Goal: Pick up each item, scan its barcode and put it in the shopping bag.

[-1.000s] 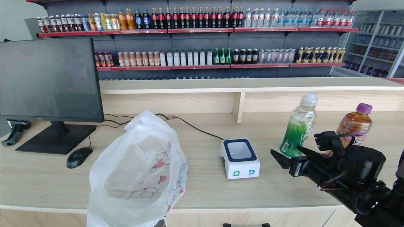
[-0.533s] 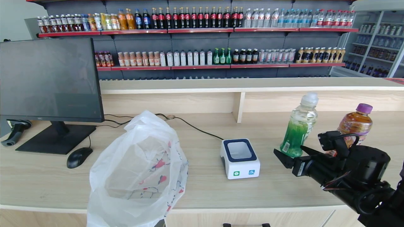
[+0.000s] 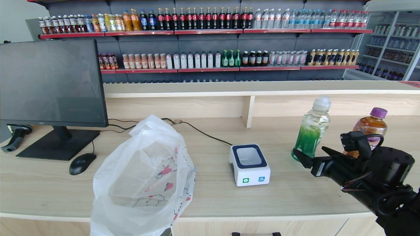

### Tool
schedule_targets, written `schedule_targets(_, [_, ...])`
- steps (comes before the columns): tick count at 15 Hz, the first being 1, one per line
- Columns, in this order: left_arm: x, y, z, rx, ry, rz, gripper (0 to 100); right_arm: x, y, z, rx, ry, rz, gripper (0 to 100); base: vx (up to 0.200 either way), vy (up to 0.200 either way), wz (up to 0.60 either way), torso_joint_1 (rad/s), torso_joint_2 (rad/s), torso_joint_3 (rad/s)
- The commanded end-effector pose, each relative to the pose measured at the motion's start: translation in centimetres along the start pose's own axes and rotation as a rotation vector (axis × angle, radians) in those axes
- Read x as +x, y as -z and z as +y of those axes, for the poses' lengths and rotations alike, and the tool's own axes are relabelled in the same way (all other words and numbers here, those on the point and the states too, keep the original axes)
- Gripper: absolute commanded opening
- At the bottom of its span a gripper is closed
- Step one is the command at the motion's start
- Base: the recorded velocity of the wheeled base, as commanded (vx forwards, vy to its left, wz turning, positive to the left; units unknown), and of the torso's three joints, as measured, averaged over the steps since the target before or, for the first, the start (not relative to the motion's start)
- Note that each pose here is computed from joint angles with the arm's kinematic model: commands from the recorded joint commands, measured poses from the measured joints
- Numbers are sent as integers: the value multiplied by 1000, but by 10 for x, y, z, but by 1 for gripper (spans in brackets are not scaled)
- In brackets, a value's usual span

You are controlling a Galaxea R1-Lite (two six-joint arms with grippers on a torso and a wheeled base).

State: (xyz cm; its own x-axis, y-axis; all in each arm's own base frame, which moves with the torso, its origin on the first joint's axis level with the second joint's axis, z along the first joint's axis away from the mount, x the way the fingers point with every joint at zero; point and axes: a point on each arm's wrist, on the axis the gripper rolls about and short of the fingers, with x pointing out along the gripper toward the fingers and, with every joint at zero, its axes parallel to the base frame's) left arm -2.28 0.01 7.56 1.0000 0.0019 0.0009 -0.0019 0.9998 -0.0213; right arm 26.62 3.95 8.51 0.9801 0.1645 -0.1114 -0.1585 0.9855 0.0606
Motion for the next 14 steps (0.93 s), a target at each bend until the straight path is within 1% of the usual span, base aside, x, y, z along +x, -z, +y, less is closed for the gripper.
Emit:
schedule_targets(1, [0, 0, 0, 0, 0, -1, 100, 3, 1, 0, 1, -1, -1, 100, 0, 0, 0, 0, 0, 0])
schedule_targets(4, [0, 0, 0, 0, 0, -1, 100, 21, -1, -3, -22, 7, -32, 100, 0, 0, 0, 0, 0, 0])
schedule_targets(6, [0, 0, 0, 0, 0, -1, 100, 28, 0, -3, -26, 10, -35, 100, 0, 0, 0, 0, 0, 0])
schedule_targets(9, [0, 0, 0, 0, 0, -1, 100, 39, -5, -15, -25, 55, -73, 100, 0, 0, 0, 0, 0, 0])
schedule_targets(11, [0, 0, 0, 0, 2, -1, 100, 45, -5, -16, -29, 58, -85, 100, 0, 0, 0, 0, 0, 0])
schedule_targets(14, [0, 0, 0, 0, 0, -1, 100, 61, -11, -18, -20, 118, -136, 100, 0, 0, 0, 0, 0, 0])
